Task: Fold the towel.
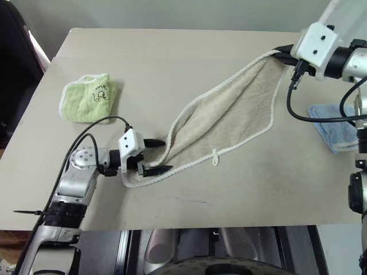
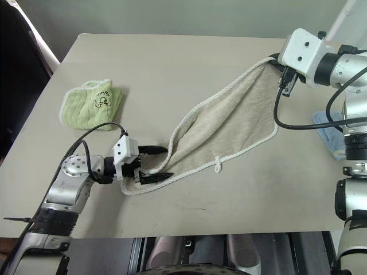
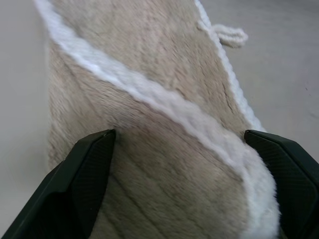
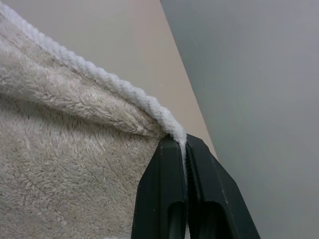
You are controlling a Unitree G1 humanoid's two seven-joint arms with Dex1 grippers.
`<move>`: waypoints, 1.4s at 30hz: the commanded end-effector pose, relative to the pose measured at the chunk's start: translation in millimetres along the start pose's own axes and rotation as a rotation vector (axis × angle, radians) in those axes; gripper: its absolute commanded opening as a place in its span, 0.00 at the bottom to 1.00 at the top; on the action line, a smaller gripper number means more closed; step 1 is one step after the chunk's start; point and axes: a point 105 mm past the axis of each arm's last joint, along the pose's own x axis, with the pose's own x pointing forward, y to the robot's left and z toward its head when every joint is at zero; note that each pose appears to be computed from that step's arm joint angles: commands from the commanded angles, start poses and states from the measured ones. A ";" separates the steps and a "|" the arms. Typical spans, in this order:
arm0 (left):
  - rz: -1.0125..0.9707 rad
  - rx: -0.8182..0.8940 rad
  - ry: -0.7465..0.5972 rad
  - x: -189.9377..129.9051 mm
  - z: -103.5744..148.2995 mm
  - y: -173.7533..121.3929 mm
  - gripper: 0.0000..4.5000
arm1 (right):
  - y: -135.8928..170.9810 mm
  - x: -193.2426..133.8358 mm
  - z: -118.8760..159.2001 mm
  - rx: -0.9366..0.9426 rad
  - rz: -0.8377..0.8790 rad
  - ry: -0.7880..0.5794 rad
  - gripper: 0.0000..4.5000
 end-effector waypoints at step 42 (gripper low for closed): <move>0.017 0.079 -0.011 -18.2 17.0 -13.0 0.56 | -7.4 -17.9 1.1 -0.024 -0.065 0.012 0.00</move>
